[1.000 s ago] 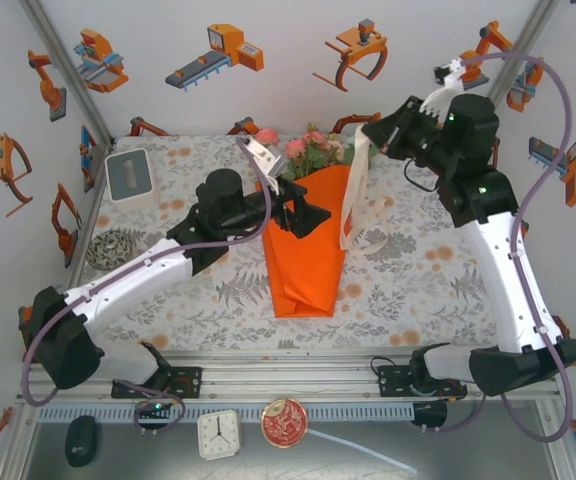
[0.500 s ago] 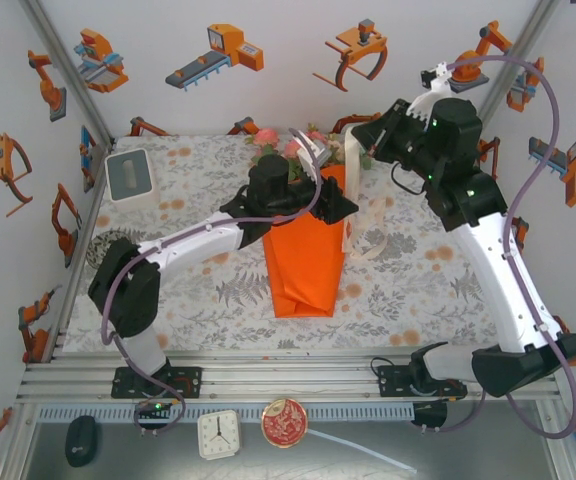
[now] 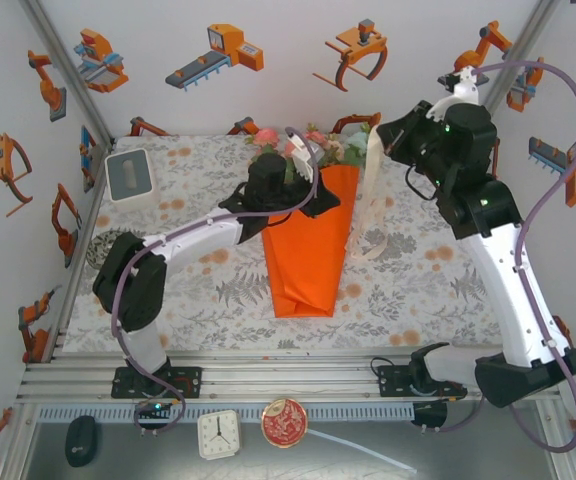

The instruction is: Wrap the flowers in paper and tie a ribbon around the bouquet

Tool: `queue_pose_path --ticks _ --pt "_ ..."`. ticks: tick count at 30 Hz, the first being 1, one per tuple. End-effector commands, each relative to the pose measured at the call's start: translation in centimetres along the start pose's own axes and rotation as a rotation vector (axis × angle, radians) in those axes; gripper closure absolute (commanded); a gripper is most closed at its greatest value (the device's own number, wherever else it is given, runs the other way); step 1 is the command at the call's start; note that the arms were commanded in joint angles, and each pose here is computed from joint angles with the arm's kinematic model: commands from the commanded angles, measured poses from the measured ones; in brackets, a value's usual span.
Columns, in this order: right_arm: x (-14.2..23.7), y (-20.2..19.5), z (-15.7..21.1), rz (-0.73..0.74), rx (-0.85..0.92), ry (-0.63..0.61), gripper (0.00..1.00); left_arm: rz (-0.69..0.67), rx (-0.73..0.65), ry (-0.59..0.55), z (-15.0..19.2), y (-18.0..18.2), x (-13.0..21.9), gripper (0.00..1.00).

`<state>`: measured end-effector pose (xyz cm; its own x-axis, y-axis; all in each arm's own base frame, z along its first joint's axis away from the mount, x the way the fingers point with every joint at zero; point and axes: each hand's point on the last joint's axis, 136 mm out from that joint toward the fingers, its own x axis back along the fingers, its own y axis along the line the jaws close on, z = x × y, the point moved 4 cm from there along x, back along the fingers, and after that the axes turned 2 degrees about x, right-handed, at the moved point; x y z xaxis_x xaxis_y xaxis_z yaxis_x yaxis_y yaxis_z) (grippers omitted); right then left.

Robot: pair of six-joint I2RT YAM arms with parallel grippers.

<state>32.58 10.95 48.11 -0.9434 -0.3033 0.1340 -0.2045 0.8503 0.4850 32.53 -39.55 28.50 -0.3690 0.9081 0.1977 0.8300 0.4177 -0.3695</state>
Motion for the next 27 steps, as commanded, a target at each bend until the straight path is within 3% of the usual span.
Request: queue_pose_path --ticks 1,4,6,13,17,20,23,24,27 --pt "0.5 -0.3 -0.4 0.008 -0.005 -0.024 1.0 0.03 -0.136 -0.06 -3.4 -2.8 2.6 0.96" --pt "0.5 0.1 -0.9 -0.008 -0.011 -0.037 1.0 0.087 -0.166 -0.058 -1.0 -4.2 1.0 0.59" --pt "0.6 0.2 -1.3 -0.006 -0.005 -0.05 1.0 0.066 -0.196 -0.056 0.6 -4.8 -0.5 0.5" --pt "0.6 0.5 -2.3 0.004 0.011 -0.07 1.0 -0.043 -0.204 -0.123 3.4 -4.3 -4.8 0.33" --pt "0.6 0.7 -2.4 -0.002 0.015 -0.07 1.0 -0.147 -0.218 -0.113 5.4 -2.9 -6.7 0.32" --pt "0.7 0.8 -2.5 -0.007 0.018 -0.072 1.0 -0.208 -0.213 -0.103 6.8 -1.4 -7.5 0.37" --pt "0.8 0.7 -2.6 -0.003 0.025 -0.075 1.0 -0.202 -0.196 -0.069 8.0 -0.7 -8.2 0.49" --pt "0.9 0.7 -2.7 0.001 0.027 -0.081 1.0 -0.195 -0.182 -0.062 8.3 -0.5 -8.3 0.58" --pt "1.1 0.2 -2.7 0.029 0.045 -0.086 1.0 -0.182 -0.146 -0.059 8.1 -0.1 -7.9 0.99"
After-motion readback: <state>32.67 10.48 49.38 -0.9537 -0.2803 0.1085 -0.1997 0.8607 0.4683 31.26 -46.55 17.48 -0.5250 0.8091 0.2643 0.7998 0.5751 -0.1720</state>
